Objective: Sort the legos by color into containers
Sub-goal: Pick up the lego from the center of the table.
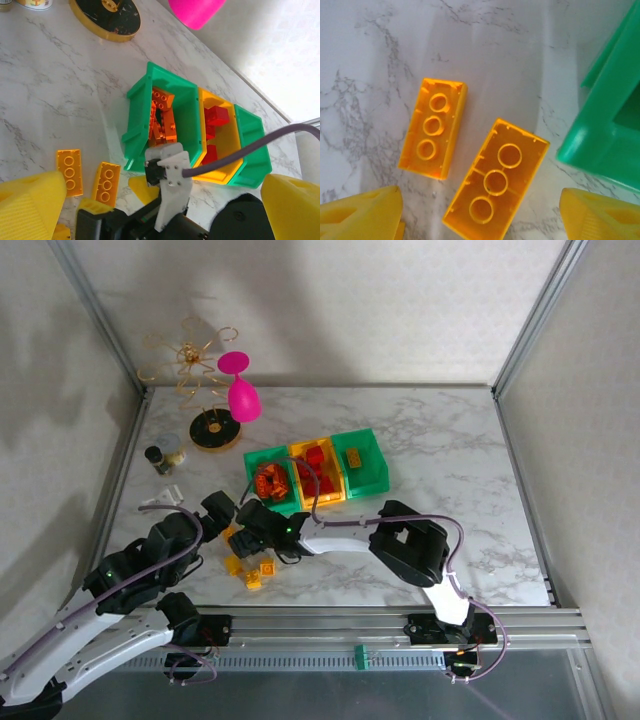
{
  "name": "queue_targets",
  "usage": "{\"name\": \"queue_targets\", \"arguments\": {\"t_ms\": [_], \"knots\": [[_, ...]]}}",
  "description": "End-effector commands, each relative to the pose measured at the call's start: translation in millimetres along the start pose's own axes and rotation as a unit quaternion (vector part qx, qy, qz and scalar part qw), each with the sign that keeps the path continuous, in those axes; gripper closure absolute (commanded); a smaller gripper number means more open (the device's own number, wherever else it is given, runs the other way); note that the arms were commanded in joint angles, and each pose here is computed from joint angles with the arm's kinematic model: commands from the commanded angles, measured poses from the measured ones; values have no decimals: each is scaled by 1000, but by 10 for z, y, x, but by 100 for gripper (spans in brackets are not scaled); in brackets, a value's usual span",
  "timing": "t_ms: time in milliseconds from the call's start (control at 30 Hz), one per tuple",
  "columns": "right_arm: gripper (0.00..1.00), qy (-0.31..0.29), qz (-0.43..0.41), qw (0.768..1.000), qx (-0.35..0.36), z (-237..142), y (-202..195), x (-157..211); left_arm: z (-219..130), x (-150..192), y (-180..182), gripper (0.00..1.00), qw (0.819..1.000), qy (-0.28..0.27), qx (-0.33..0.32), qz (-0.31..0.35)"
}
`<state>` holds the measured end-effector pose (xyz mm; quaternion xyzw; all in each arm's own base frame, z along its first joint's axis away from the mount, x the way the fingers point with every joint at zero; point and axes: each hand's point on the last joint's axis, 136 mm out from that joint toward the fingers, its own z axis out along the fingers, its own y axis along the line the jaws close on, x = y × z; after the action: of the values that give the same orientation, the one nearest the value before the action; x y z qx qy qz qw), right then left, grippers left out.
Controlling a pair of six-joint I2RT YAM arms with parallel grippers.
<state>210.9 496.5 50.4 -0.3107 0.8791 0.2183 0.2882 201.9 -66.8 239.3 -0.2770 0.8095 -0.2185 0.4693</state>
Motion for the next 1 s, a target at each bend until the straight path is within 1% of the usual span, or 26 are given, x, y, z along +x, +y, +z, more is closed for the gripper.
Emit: {"name": "queue_targets", "arguments": {"t_ms": [0, 200, 333, 433, 567, 667, 833, 967], "knots": [[20, 12, 5, 999, 31, 95, -56, 80, -45, -37, 297, 0, 997, -15, -61, -34], [28, 23, 8, 997, 69, 96, -215, 186, 0, 6, 288, 0, 998, -10, -62, -31], [36, 28, 1, 994, 108, 10, -381, 235, 7, 10, 273, 0, 998, -10, -60, -32], [41, 31, -4, 996, 89, 9, -341, 250, 26, 22, 274, 0, 998, -10, -59, -31], [46, 29, -21, 995, 89, 87, -315, 189, 36, 32, 271, 0, 998, -10, -59, -34], [47, 20, -35, 997, 73, 103, -252, 119, 29, 34, 274, 0, 998, -8, -59, -33], [49, 22, -49, 996, 75, 130, -270, 106, 30, 30, 276, 0, 998, -10, -59, -35], [54, 25, -51, 996, 72, 141, -297, 111, 53, 55, 268, 0, 998, -7, -57, -34]]}}
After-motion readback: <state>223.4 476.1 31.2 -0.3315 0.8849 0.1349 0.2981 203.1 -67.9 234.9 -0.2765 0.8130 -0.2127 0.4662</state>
